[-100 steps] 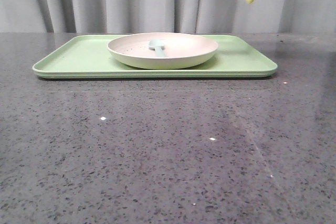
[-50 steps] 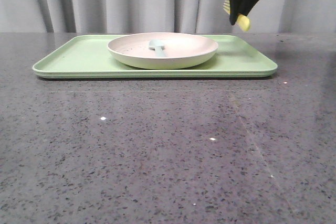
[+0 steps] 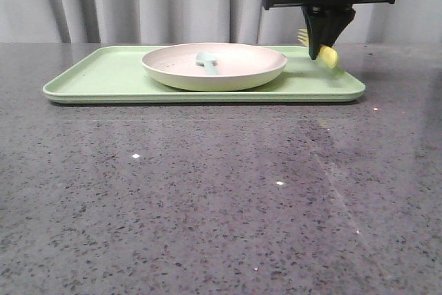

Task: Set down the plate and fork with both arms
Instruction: 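Carry the fork beside the plate and lower it onto the tray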

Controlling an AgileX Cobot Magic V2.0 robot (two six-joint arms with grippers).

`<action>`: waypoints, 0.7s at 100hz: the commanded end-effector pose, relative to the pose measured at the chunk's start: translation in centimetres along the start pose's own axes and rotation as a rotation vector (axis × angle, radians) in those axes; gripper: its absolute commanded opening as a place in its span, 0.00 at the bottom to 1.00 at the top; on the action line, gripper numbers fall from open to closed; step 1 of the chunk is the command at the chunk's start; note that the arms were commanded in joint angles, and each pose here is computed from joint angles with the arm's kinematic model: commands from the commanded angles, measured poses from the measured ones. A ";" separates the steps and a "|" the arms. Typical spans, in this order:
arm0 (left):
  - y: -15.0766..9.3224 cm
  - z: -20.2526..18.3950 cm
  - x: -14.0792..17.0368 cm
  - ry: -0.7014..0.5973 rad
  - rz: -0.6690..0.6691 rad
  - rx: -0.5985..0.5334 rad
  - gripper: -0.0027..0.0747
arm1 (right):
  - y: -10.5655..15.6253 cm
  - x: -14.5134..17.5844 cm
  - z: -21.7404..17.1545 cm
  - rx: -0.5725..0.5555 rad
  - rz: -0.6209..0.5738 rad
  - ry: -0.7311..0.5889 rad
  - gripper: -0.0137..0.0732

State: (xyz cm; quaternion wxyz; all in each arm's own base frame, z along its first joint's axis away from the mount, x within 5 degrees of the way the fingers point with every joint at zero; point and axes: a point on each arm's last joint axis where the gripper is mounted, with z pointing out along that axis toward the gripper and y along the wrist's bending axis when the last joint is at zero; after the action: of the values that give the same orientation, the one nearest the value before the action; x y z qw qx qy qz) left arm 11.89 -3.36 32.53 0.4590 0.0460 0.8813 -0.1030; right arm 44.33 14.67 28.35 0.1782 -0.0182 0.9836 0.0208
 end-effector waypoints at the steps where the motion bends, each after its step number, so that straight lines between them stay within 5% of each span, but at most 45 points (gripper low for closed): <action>1: -0.3 -0.5 -1.3 -0.096 -0.015 0.026 0.33 | -0.4 0.6 -2.8 0.032 -0.017 0.025 0.14; 32: -0.3 -0.5 -1.3 -0.096 -0.015 0.026 0.33 | -0.3 0.6 -2.2 0.029 -0.024 0.039 0.18; 70: -0.3 -0.5 -1.3 -0.096 -0.015 0.026 0.33 | -0.2 0.6 -1.9 0.030 -0.027 0.045 0.40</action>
State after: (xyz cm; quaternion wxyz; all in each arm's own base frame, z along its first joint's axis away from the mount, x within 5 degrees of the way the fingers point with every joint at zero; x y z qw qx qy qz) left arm 11.89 -3.36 32.53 0.4590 0.0460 0.8813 -0.1030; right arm 44.63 15.16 26.77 0.1621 -0.0267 0.9863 0.0155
